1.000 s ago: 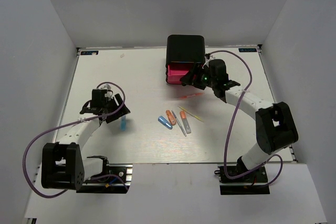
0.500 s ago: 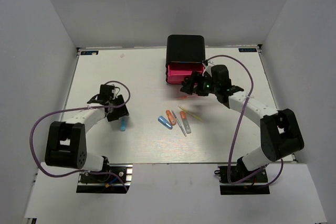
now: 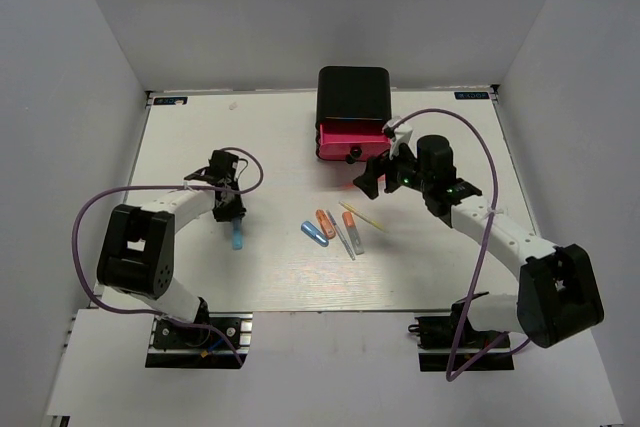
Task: Sort the stationery into containers
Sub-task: Pick up the pen from the center of the board.
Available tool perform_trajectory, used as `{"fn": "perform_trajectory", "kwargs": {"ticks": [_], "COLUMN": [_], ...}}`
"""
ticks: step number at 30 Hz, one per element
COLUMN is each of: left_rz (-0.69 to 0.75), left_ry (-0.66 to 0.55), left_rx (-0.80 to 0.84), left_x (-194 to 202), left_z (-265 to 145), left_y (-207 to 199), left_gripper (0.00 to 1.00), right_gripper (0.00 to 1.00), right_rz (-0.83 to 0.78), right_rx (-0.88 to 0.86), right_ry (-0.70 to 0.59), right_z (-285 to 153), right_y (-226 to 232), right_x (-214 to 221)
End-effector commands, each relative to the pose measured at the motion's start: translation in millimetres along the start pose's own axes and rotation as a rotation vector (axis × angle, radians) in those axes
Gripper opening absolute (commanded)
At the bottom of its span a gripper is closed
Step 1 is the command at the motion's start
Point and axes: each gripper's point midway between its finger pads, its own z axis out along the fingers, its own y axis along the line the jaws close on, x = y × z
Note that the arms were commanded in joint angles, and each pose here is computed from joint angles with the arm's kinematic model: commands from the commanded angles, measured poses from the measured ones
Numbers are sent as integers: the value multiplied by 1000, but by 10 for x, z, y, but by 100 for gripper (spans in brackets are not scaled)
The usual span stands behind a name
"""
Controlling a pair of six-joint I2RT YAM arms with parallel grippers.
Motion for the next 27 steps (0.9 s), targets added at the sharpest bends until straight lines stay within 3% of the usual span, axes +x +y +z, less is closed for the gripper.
{"fn": "perform_trajectory", "kwargs": {"ticks": [1, 6, 10, 11, 13, 14, 15, 16, 17, 21, 22, 27], "left_rz": [31, 44, 45, 51, 73, 74, 83, 66, 60, 4, 3, -108], "left_ry": [77, 44, -98, -152, -249, -304, -317, -364, -407, -491, -561, -657], "left_rx": [-39, 9, 187, 249, 422, 496, 573, 632, 680, 876, 946, 1125], "left_x": [254, 182, -248, -418, -678, -851, -911, -1043, -1189, -1489, -1611, -2026], "left_z": [39, -58, -460, -625, -986, -1194, -1331, -1501, -1688, -2091, -2284, -2591], "left_y": [77, -55, -422, -574, -878, -1018, -1154, -1255, -1346, -1661, -1769, -2101], "left_gripper": [32, 12, 7, 6, 4, 3, 3, 3, 3, 3, 3, 3], "right_gripper": [90, 87, 77, 65, 52, 28, 15, 4, 0, 0, 0, 0], "right_rz": [-187, -250, -306, -318, -355, -361, -357, -370, -379, -402, -402, -401], "right_rx": [-29, -60, -85, -93, -121, -128, -127, -120, -114, -92, -85, -29], "right_ry": [-77, -131, -128, -132, -132, -130, -134, -156, -179, -221, -220, -214], "right_z": [-37, -106, -134, -147, -177, -174, -179, -200, -238, -330, -336, -376], "right_y": [-1, 98, 116, 139, 179, 192, 198, 194, 209, 228, 214, 132], "right_x": [-204, -232, -242, -255, -245, -226, -222, -196, -232, -224, -225, -181]}}
